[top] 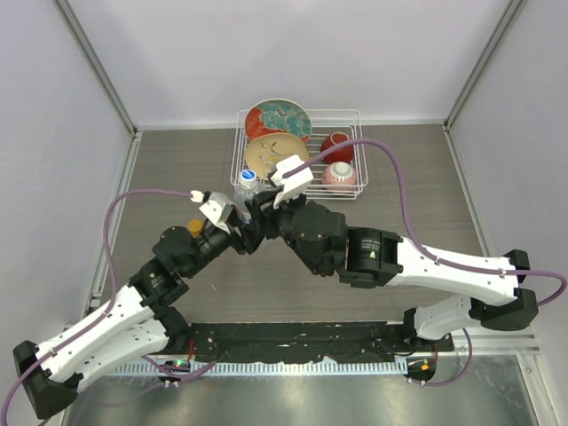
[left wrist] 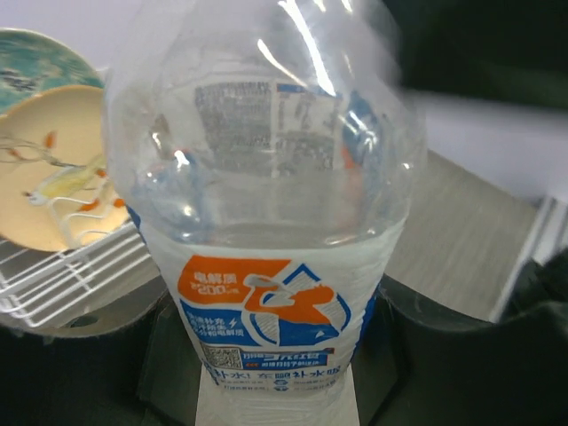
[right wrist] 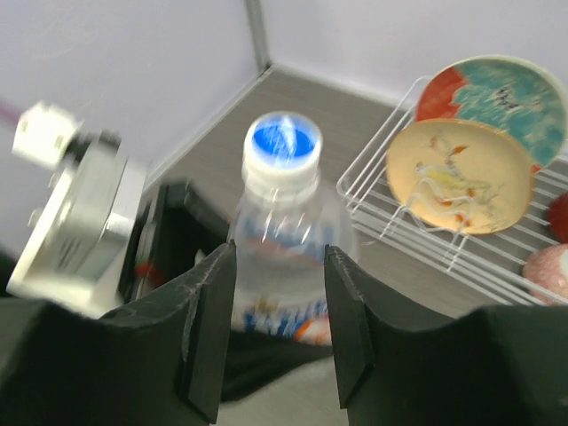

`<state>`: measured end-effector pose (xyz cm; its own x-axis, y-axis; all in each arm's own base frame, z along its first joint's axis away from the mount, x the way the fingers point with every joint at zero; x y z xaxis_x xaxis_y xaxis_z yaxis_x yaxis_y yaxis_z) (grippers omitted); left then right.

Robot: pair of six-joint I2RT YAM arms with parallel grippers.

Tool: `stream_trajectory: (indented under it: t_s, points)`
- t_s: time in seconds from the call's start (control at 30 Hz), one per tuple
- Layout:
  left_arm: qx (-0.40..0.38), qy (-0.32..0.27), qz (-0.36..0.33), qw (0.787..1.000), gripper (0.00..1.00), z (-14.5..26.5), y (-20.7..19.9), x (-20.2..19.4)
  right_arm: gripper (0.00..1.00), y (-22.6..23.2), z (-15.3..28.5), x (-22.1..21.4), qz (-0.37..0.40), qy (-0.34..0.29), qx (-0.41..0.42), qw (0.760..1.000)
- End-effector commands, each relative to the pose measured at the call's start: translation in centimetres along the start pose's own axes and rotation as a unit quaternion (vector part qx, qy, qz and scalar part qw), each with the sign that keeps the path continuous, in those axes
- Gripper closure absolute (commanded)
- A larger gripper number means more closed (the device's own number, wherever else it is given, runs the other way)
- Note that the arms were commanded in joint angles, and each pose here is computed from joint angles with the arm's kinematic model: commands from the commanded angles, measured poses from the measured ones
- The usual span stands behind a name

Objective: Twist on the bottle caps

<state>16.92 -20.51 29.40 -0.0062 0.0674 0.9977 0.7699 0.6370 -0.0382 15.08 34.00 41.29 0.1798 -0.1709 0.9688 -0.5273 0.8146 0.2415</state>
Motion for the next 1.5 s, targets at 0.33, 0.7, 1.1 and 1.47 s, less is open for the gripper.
stream_trajectory:
  t_s: [0.33, 0.7, 1.1, 1.47]
  points:
    - [0.017, -0.124, 0.031, 0.992, 1.0, 0.5, 0.4, 6.2, 0.32, 0.0, 5.1, 3.9, 0.011, 0.009, 0.105, 0.994]
    - [-0.268, -0.075, -0.005, 0.96, 1.0, 2.5, -6.5, 5.2, 0.23, -3.8, 7.1, 8.7, 0.018, 0.045, 0.349, 0.936]
    - [-0.409, -0.052, 0.012, 0.911, 1.0, 4.9, -9.4, 6.4, 0.23, -1.1, 10.2, 8.4, 0.057, 0.035, 0.555, 0.829]
    - [-0.421, -0.045, 0.022, 0.906, 1.0, 4.7, -9.6, 6.3, 0.23, -0.2, 8.5, 7.5, 0.055, 0.038, 0.58, 0.812]
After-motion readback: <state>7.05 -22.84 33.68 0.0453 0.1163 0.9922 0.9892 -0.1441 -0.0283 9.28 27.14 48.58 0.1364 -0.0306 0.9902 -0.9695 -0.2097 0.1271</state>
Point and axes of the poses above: each gripper's point midway between its finger pads, its own z axis back along the fingers, its own y axis along the line the jaws close on, x = y × z, the point moved 5 cm from there along z, back along the fingers, and after that the axes turned 5 degrees about -z, right-handed, at the moved point
